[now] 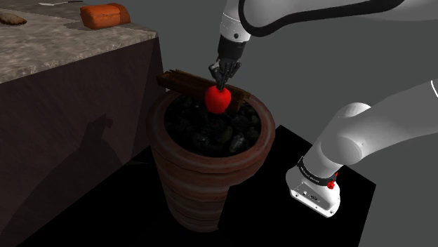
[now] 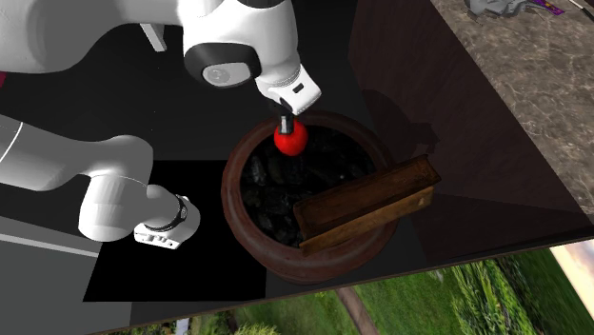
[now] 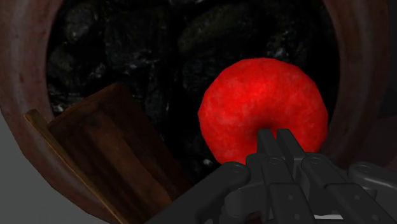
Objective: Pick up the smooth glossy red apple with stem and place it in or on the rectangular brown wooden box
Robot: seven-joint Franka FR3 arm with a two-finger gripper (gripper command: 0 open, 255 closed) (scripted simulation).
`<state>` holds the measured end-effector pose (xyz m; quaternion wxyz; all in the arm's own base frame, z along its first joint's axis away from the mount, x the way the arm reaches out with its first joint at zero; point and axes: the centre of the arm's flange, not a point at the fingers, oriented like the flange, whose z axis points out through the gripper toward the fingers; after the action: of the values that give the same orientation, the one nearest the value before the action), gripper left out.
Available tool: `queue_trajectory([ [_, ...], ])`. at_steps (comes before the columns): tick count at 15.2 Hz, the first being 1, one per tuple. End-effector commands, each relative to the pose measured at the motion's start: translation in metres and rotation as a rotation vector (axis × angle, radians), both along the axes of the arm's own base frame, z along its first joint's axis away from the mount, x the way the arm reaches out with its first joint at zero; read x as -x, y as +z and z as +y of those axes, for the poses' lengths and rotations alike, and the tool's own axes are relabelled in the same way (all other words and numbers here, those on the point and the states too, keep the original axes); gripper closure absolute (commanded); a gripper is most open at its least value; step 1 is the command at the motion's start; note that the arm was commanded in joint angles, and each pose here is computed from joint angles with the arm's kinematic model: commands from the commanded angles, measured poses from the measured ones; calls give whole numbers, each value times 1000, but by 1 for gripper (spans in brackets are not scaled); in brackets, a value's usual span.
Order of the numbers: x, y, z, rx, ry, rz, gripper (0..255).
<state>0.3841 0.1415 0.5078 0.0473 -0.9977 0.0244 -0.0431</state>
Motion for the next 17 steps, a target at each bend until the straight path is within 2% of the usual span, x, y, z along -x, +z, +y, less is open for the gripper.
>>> queue_trajectory([
  [1,0,11,0,0,0,0,255],
  [10,0,55,0,0,0,0,255],
  [17,-77,78,-47,0,0,0,255],
])
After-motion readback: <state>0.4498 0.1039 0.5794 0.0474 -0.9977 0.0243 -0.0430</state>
